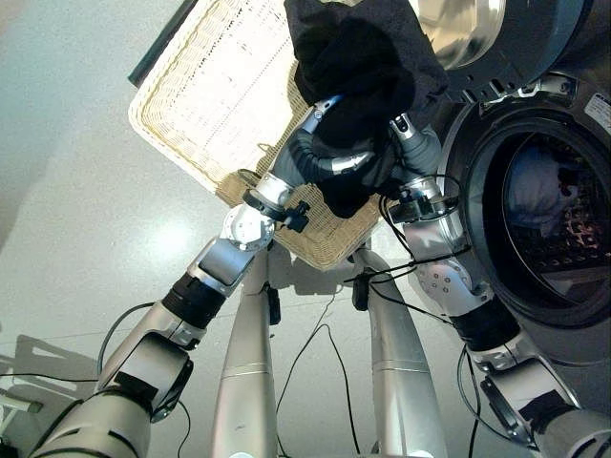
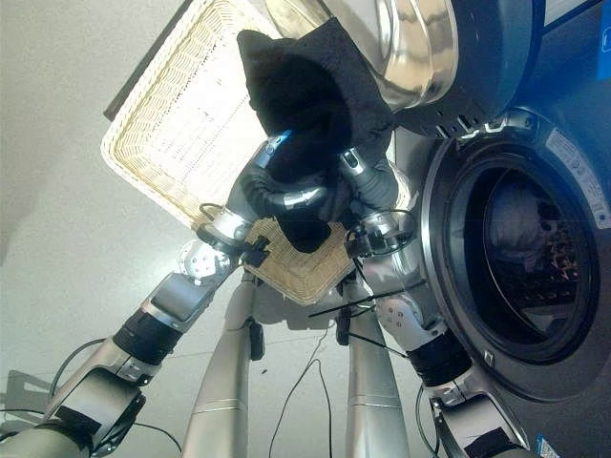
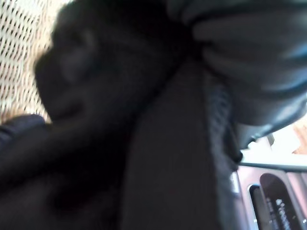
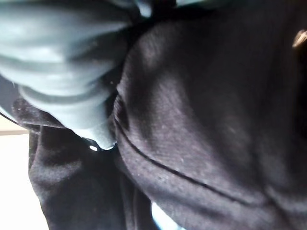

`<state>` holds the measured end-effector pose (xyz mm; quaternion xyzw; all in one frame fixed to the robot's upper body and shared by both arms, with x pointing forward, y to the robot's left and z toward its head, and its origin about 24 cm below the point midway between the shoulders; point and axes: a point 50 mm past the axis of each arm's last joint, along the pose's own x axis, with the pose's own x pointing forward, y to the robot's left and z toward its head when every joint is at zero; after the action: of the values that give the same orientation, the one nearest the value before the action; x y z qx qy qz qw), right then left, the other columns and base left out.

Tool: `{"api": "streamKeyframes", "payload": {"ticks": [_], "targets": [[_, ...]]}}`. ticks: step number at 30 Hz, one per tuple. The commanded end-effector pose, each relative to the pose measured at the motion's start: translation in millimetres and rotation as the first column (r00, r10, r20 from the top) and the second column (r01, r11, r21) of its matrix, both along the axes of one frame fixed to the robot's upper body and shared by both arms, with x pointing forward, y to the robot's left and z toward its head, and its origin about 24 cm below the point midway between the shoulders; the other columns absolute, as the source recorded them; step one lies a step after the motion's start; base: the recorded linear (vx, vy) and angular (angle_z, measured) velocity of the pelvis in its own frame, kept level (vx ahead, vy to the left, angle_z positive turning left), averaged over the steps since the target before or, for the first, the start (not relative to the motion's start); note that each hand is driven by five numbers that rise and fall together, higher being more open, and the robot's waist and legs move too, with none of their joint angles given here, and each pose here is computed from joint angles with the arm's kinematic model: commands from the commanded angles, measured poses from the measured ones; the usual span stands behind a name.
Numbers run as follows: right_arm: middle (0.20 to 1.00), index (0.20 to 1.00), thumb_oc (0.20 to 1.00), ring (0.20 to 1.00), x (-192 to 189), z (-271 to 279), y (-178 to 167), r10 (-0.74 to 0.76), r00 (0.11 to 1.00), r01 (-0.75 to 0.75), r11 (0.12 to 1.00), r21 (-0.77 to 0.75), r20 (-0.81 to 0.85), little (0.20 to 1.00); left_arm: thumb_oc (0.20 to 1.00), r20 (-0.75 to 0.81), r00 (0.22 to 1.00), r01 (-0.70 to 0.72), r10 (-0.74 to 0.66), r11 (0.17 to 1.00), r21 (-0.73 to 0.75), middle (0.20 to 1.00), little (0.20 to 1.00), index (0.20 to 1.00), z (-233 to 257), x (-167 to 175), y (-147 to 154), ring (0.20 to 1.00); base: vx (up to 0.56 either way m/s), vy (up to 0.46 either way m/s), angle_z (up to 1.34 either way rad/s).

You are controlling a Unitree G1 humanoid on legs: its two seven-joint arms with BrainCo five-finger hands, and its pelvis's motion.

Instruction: Put the clothes into the washing machine.

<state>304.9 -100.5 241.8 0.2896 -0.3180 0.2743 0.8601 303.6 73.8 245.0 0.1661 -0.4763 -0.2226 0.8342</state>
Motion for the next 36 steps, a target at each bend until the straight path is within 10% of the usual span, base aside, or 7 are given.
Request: {"api": "streamKeyframes", "payload": {"ticks": [1, 36], "targets": [[0.200, 0.200, 0.200, 0.200, -28.1, 26.8, 13.2, 0.124, 0.971, -0.140, 0.988, 0.063, 0.205, 0.200, 1.000, 0.134, 0.989, -0.041, 0.056, 0.992, -0.117, 1.000, 1.000, 1.000, 15.7, -13.9, -2.9, 1.000, 0.00, 0.000, 0.00], [0.200, 0.200, 0.200, 0.200, -32.5, 35.7, -21.2, 0.051, 0.951, -0.154, 0.934, 0.324, 0.306, 0.200, 1.000, -0.029, 0.913, -0.369, 0.407, 0.794, -0.483, 1.000, 1.000, 1.000, -2.3, 0.0, 41.5, 1.000, 0.00, -0.002, 0.00]]}}
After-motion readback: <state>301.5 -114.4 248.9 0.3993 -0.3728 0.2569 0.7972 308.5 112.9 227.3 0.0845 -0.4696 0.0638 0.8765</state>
